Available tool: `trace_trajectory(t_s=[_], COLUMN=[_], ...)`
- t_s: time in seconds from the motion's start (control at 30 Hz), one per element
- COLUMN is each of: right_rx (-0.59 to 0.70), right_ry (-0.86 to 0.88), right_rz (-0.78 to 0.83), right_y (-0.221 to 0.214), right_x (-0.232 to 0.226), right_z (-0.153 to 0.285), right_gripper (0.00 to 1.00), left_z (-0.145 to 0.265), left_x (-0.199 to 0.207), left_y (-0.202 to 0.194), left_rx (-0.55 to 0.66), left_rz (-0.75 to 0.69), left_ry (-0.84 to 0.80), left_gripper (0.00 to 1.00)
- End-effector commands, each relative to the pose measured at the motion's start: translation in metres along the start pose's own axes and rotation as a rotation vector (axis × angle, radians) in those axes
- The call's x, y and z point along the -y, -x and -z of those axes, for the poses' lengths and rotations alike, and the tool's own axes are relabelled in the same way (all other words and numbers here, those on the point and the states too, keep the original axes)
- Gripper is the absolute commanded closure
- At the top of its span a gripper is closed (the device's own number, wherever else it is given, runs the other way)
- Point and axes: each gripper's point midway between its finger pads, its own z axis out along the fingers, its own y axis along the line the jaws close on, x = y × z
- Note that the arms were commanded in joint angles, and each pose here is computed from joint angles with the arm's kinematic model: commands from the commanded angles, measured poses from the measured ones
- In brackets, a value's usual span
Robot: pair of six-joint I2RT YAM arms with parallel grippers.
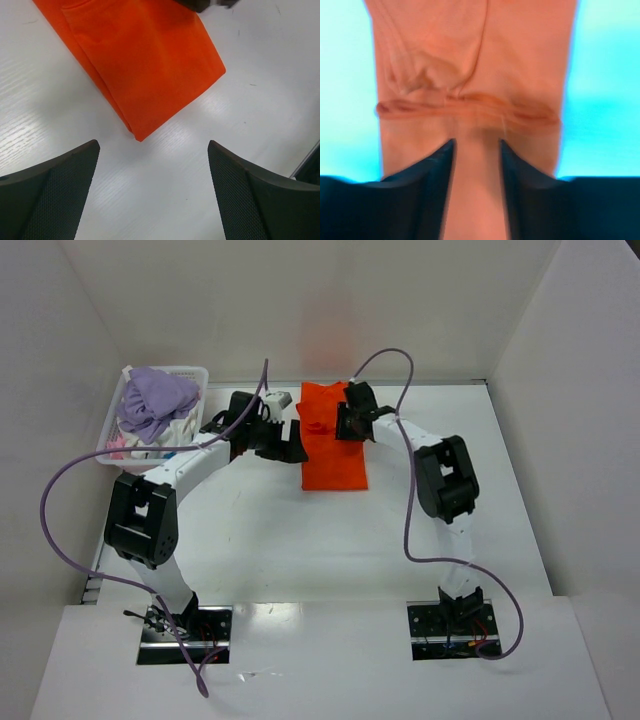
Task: Fold and stack the t-shirts
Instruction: Fold the folded rectangular tshirt in 1/3 of the way, then grab one side of the 2/3 rectangular tshirt with both arms
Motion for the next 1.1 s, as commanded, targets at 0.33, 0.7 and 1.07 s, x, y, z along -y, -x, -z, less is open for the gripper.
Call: trace_trajectory(t_s=[0.33,0.7,1.07], right_rx=[0.14,0.061,0.026], right_ry=[0.041,0.018,0.035], right_rz=[-0.113,-0.203,-0.231], right_y=[0.006,-0.062,-0.079], right_x=[0.025,0.047,0.046], right_z=[0.111,0.116,0.099], right_gripper=[0.0,0.0,0.27], left_z=[-0.019,-0.049,-0.062], left_x=[-0.008,-0.006,-0.013], left_y=[-0.015,-0.032,-0.05], left_rx=[0.002,-0.027,-0.076], left_rz=[0.074,0.247,0.289], left_ry=[0.0,-0.019,-0.013], left_gripper=[0.02,0.05,0.08])
